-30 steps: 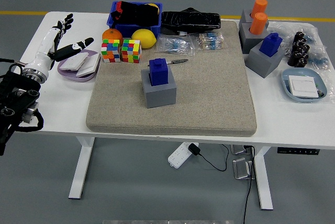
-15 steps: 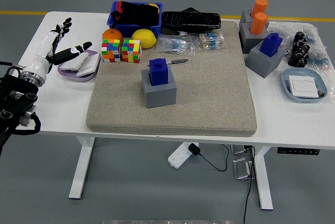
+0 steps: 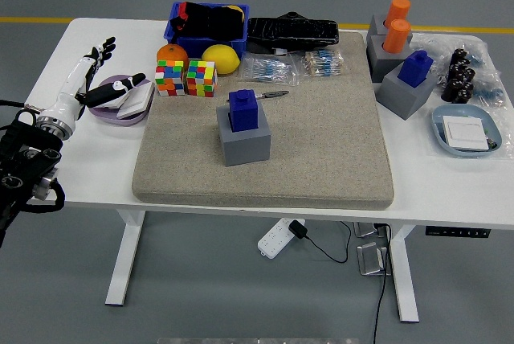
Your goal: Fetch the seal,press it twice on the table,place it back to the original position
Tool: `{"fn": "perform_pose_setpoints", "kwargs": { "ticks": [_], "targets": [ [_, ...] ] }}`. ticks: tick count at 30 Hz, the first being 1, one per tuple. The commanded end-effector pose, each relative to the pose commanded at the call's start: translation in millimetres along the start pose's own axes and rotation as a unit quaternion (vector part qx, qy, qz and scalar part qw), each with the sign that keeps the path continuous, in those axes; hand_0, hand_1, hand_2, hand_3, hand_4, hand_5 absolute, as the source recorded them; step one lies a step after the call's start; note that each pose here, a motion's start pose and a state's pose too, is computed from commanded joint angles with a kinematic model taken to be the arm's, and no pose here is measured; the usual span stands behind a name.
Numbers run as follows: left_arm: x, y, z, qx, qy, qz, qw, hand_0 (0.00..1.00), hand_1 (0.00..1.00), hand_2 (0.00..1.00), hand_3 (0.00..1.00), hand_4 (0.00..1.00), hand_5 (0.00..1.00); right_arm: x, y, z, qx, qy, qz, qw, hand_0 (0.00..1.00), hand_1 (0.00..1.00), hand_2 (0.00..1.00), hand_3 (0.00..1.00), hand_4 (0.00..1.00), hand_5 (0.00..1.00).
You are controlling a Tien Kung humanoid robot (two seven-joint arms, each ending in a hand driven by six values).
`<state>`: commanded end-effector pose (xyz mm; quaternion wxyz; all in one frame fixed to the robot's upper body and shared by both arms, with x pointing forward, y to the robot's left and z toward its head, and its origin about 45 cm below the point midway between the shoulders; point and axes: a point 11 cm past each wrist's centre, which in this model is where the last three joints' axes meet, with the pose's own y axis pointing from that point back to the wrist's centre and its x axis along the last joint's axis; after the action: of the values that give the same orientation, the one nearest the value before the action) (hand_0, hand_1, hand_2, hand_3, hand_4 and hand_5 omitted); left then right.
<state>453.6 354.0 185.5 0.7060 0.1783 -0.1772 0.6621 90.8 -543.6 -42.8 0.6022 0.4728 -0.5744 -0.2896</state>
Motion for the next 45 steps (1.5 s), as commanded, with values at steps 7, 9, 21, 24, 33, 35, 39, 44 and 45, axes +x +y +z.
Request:
{"fn": "perform_pose_setpoints", "kwargs": {
  "ticks": [7, 9, 21, 24, 33, 35, 39, 44, 45],
  "targets": [
    [7.6, -4.3, 6.9, -0.006, 0.006, 0.010, 1.000, 0.998, 0.998, 0.998, 0.998, 0.998, 0.481, 3.0, 0.2, -4, 0.004, -0.009, 0.004, 1.000, 0.787, 0.668, 0.670, 0.672, 0.827, 0.579],
    [9.8, -5.5, 9.6, -0.009, 0.005, 0.011, 1.000, 0.998, 0.998, 0.998, 0.998, 0.998, 0.481, 3.4, 0.2, -5, 0.003, -0.008, 0.004, 1.000, 0.787, 0.668, 0.670, 0.672, 0.827, 0.579],
    [25.1, -10.3, 18.1, -0.016, 0.006, 0.028, 0.999, 0.998, 0.998, 0.998, 0.998, 0.998, 0.478, 5.1, 0.3, -11, 0.007, -0.004, 0.006, 1.000, 0.787, 0.670, 0.669, 0.672, 0.826, 0.579],
    [24.5, -9.6, 16.8, -0.015, 0.001, 0.025, 1.000, 0.998, 0.998, 0.998, 0.998, 0.998, 0.482, 3.1, 0.0, -8, 0.005, -0.006, 0.005, 1.000, 0.787, 0.673, 0.670, 0.672, 0.825, 0.578],
    [20.4, -4.8, 7.9, -0.005, 0.003, 0.022, 1.000, 0.998, 0.998, 0.998, 0.998, 0.998, 0.484, 5.3, 0.7, -3, 0.001, 0.000, 0.004, 1.000, 0.785, 0.672, 0.671, 0.672, 0.824, 0.580],
    [18.9, -5.3, 8.3, -0.005, 0.004, 0.022, 1.000, 0.998, 0.998, 0.998, 0.998, 0.998, 0.484, 5.3, 0.7, -1, -0.001, -0.002, 0.004, 1.000, 0.785, 0.672, 0.671, 0.672, 0.824, 0.580],
    [13.8, -5.7, 9.2, -0.007, 0.004, 0.016, 1.000, 0.998, 0.998, 0.998, 0.998, 0.998, 0.488, 7.1, 1.1, 2, -0.005, -0.005, 0.005, 1.000, 0.787, 0.673, 0.670, 0.671, 0.823, 0.578],
    [13.8, -4.0, 6.8, -0.005, 0.004, 0.016, 1.000, 0.998, 0.998, 0.998, 0.998, 0.998, 0.488, 7.4, 1.1, 5, -0.007, -0.009, 0.005, 1.000, 0.786, 0.672, 0.671, 0.672, 0.823, 0.580],
    [14.3, -3.7, 6.4, -0.005, 0.003, 0.016, 1.000, 0.998, 0.998, 0.998, 0.998, 0.998, 0.488, 7.1, 1.1, 4, -0.007, -0.009, 0.005, 1.000, 0.786, 0.672, 0.671, 0.672, 0.823, 0.580]
  ]
}}
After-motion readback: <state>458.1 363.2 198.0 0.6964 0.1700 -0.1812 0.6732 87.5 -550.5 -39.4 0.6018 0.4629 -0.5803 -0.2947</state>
